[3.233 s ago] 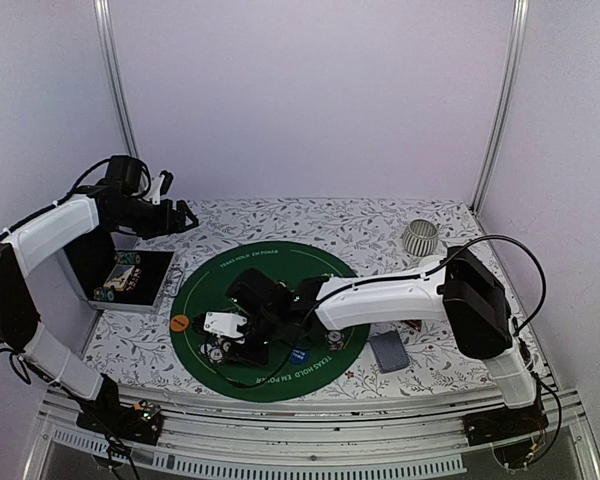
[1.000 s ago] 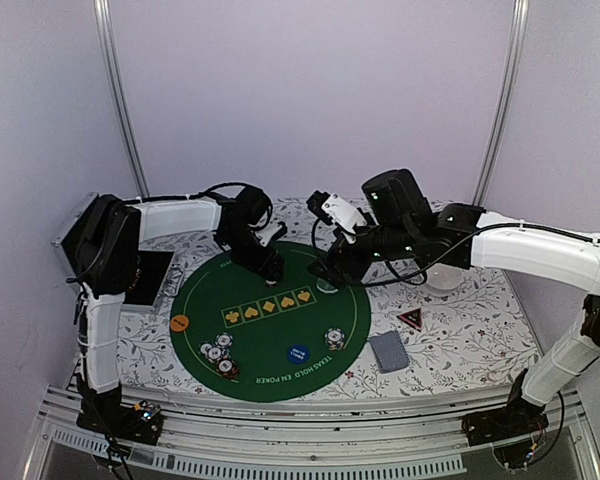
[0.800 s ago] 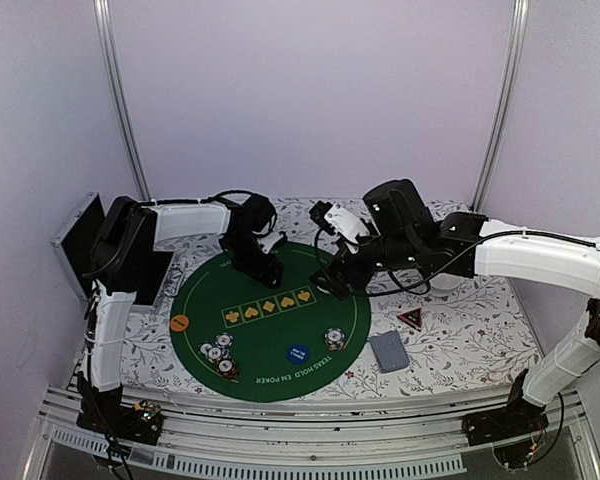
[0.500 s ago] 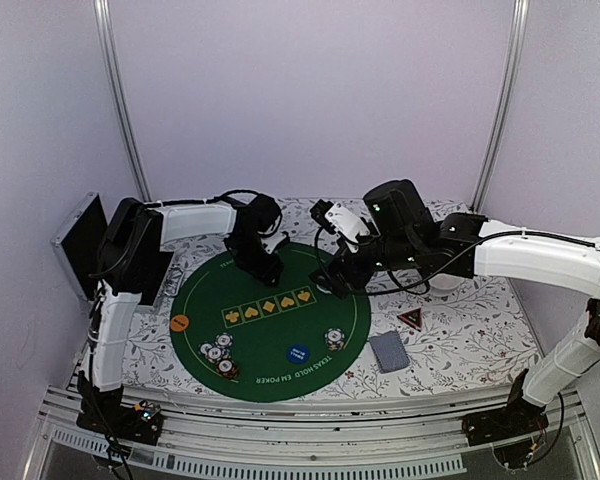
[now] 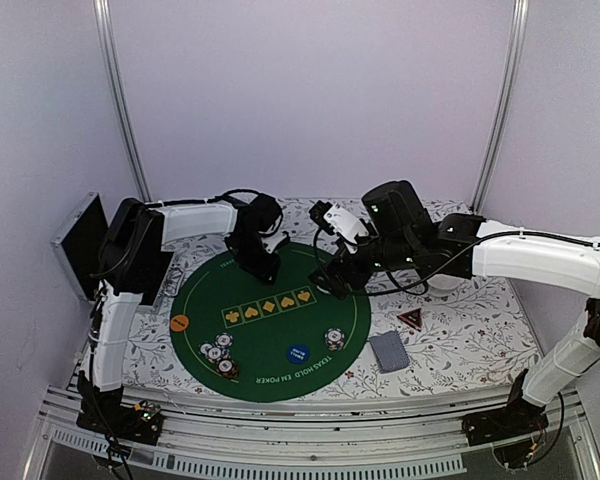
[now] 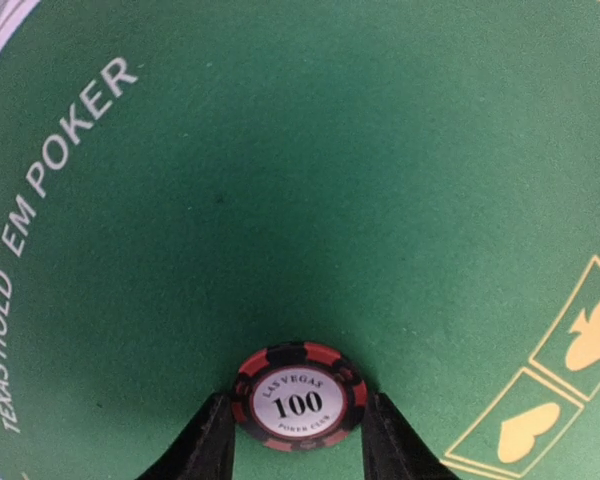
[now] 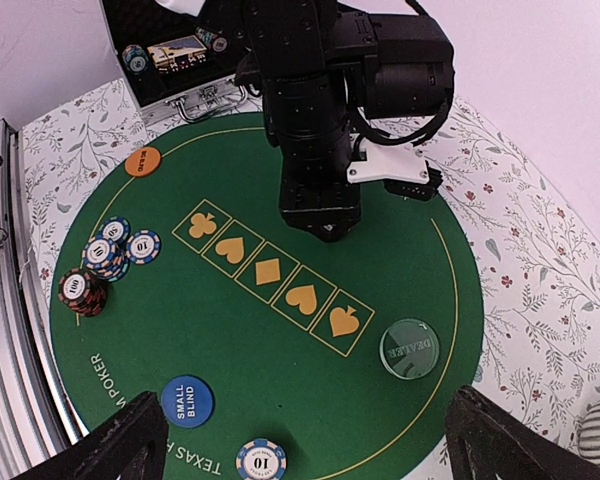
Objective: Distribute texas hold em gaming equipment
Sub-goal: Move the poker chip to the big blind area.
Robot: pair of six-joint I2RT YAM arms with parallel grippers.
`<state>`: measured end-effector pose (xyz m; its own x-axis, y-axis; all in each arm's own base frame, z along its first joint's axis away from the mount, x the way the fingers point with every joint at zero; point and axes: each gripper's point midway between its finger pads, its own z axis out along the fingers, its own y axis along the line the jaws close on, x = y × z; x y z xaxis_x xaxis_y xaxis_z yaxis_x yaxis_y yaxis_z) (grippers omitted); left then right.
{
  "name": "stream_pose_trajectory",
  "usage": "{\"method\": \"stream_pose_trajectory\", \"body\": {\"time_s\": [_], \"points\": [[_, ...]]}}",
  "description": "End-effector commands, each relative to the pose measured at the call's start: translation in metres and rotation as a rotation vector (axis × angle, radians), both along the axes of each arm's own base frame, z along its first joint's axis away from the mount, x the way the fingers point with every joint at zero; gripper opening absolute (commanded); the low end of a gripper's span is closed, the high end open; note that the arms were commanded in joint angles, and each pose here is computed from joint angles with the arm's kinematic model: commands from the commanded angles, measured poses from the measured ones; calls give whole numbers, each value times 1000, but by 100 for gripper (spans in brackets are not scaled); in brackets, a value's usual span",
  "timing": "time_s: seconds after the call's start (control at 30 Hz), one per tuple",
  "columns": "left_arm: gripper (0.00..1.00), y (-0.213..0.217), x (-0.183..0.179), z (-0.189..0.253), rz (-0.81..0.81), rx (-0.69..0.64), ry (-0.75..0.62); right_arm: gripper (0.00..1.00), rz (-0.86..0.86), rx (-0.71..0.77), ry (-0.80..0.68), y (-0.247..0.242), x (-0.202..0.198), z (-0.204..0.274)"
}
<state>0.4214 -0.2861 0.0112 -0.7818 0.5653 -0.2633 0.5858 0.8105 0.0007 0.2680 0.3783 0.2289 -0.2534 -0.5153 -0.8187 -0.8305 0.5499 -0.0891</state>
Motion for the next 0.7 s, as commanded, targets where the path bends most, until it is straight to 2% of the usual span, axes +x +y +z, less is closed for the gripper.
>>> {"method": "stream_pose_trajectory", "body": {"time_s": [0.0,0.17,0.33,0.53,0.67], "points": [[35,-4,-8,-25,-28,32,38,99,2,4,-3,3,1,-2],[24,-2,-4,-9,-27,23,2,99,1,1,-1,3,2,-3],[22,7,1,26,3,-25,-68,99,5,-2,1,3,1,-5],[48,3,2,32,-16,-81,-65,99,17,-10,7,6,1,-10],[54,-9,5,27,-23,-122,-42,99,20,-8,7,6,0,-9]]}}
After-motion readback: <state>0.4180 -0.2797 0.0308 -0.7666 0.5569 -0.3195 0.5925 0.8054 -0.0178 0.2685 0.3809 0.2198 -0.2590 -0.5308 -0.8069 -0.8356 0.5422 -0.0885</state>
